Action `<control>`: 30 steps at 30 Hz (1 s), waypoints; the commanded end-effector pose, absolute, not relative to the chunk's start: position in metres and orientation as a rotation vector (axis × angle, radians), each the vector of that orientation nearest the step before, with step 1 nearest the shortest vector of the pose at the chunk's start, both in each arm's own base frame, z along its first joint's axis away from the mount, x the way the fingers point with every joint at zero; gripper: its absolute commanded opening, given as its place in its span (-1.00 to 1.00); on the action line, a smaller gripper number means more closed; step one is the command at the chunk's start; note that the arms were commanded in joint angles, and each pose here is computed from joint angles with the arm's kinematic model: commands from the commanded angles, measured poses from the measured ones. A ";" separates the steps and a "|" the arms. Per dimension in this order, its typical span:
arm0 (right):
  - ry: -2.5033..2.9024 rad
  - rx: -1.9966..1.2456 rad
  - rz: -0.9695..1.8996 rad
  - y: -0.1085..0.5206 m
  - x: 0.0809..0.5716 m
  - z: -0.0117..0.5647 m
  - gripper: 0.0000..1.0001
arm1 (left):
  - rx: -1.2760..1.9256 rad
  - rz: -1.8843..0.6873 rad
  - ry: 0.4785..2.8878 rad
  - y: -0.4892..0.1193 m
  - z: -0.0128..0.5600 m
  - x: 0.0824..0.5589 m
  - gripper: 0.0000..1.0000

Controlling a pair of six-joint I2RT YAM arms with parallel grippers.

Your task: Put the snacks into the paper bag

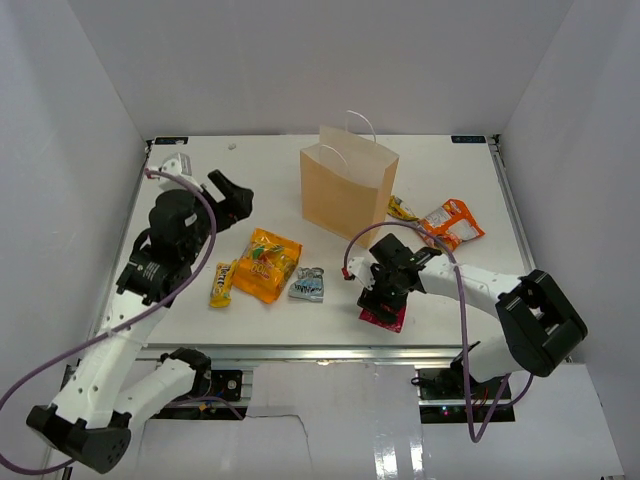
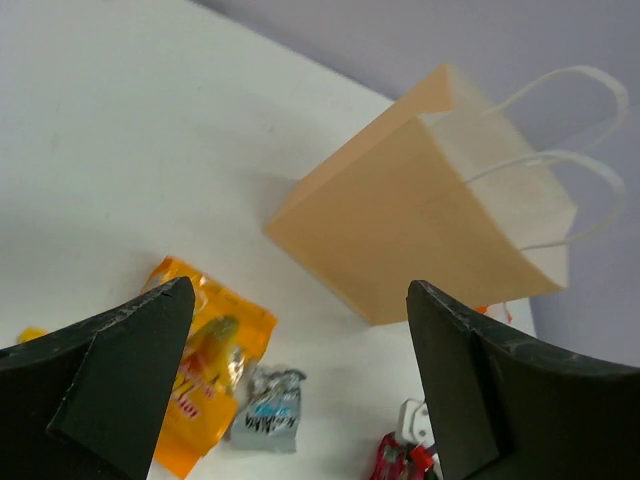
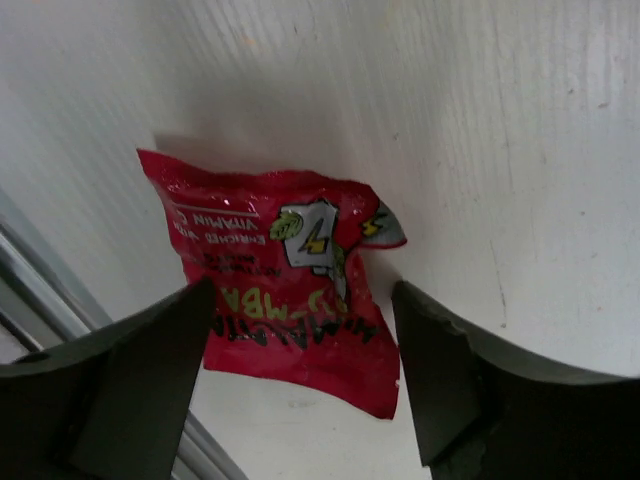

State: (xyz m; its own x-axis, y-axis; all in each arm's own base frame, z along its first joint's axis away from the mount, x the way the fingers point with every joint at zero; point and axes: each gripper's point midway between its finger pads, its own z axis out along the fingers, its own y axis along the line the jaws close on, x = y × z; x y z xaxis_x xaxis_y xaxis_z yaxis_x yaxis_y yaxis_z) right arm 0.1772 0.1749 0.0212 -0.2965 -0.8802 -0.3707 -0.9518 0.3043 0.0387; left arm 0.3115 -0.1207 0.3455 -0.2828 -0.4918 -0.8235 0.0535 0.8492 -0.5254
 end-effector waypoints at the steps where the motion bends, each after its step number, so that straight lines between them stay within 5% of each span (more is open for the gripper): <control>1: 2.347 -1.538 0.250 0.180 0.194 0.016 0.48 | -0.511 -0.424 1.908 -0.090 0.281 0.285 0.96; 4: 2.338 -1.530 0.205 0.177 0.197 0.011 0.27 | -0.592 -0.429 1.925 -0.080 0.258 0.265 0.96; 8: 2.331 -1.542 0.201 0.175 0.195 0.009 -0.58 | -0.664 -0.434 1.955 -0.076 0.232 0.253 0.96; 11: 2.277 -1.564 0.233 0.180 0.195 0.020 -0.84 | -0.744 -0.428 2.004 -0.075 0.207 0.246 0.96; 15: 2.039 -1.666 0.307 0.195 0.200 0.068 -0.85 | -0.869 -0.372 2.080 -0.071 0.173 0.238 0.96; 21: 1.458 -1.648 0.387 0.237 0.233 0.227 -0.85 | -0.935 -0.246 2.172 -0.062 0.148 0.228 0.96; 25: 1.335 -1.390 0.337 0.254 0.279 0.355 -0.85 | -0.946 -0.209 2.185 -0.055 0.142 0.219 0.96; 30: 1.407 -1.033 0.356 0.249 0.338 0.433 -0.85 | -0.941 -0.195 2.168 -0.047 0.141 0.207 0.96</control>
State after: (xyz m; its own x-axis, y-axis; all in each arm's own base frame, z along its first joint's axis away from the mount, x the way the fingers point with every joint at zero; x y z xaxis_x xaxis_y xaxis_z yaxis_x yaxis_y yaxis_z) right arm 0.3060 0.2482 0.4145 0.3033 -0.4395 -0.8455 -0.7698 0.4100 -0.4892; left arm 0.2166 -0.0577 0.1428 -0.4670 -0.6810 -0.5641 -0.5444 0.7241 -0.4234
